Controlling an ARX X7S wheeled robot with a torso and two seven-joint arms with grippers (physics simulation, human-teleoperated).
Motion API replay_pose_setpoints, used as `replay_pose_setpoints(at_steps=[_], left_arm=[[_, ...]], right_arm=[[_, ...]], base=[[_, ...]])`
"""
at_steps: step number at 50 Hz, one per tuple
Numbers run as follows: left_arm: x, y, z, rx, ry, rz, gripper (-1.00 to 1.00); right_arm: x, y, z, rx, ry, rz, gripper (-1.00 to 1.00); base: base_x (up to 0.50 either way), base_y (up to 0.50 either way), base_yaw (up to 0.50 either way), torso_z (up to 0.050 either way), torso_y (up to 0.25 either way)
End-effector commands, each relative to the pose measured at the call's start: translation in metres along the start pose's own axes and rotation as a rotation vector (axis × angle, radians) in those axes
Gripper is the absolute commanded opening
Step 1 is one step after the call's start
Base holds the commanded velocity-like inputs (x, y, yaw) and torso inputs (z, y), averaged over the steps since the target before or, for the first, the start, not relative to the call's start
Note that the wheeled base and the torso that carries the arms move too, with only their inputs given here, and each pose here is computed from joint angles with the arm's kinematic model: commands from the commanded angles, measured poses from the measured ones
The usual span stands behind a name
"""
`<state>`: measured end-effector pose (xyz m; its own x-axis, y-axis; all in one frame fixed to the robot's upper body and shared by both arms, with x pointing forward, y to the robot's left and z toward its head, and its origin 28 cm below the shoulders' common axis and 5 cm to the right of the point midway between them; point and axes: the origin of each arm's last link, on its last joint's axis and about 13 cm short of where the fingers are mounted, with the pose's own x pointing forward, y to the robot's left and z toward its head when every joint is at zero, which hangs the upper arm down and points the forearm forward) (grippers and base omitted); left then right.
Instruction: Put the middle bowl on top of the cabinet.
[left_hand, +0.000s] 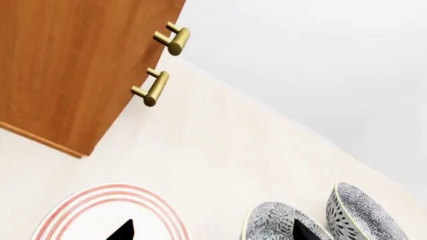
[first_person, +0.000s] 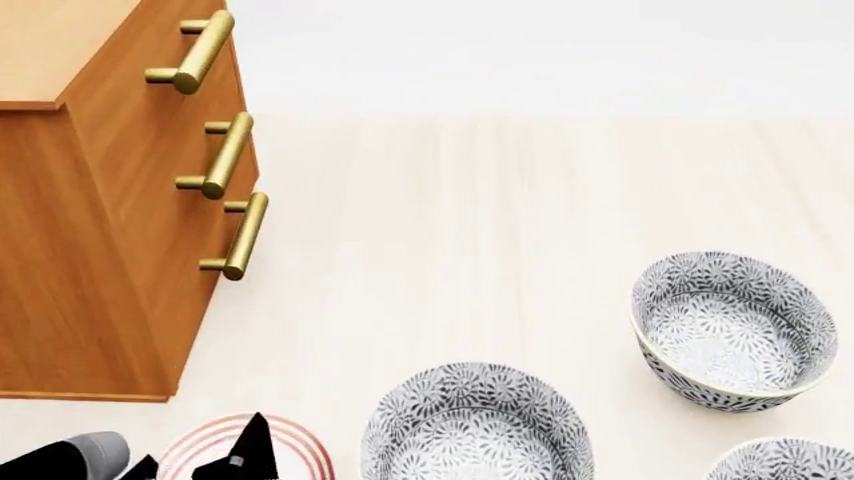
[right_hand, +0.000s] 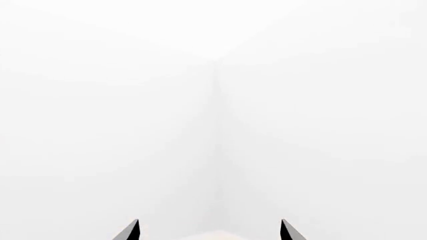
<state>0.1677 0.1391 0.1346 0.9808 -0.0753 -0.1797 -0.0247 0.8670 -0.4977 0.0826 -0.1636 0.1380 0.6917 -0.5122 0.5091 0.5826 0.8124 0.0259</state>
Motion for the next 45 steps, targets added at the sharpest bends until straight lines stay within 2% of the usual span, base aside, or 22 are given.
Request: replay_pose_setpoints(at_steps=[1,10,19,26,45], left_arm=[[-0.013,-0.023,-0.007,0.012,0.051,-0.053,1.0],[-0.017,-0.038,-0.01,0.009,0.085,-0.081,1.0],[-0.008,-0.048,-0.007,-0.023,0.127,-0.069,1.0],[0.0,-0.049,-0.011,-0.061,0.18,-0.076,1.0],[0.027,-0.053,-0.018,-0.037,0.221,0.043,1.0]], right_arm=[[0.0,-0.002,0.001,-0.001,-0.004,0.001,1.0],[-0.001,-0.007,0.0,0.0,-0.009,-0.001,1.0],[-0.002,-0.009,0.002,-0.002,-0.013,0.002,1.0],[-0.003,-0.009,0.003,-0.001,-0.015,0.004,1.0],[-0.003,-0.01,0.006,0.002,-0.025,0.007,1.0]], base=[[0.0,0.0,0.0,0.0,0.0],[0.0,0.0,0.0,0.0,0.0],[0.0,0.0,0.0,0.0,0.0],[0.0,0.0,0.0,0.0,0.0],[0.0,0.0,0.0,0.0,0.0]])
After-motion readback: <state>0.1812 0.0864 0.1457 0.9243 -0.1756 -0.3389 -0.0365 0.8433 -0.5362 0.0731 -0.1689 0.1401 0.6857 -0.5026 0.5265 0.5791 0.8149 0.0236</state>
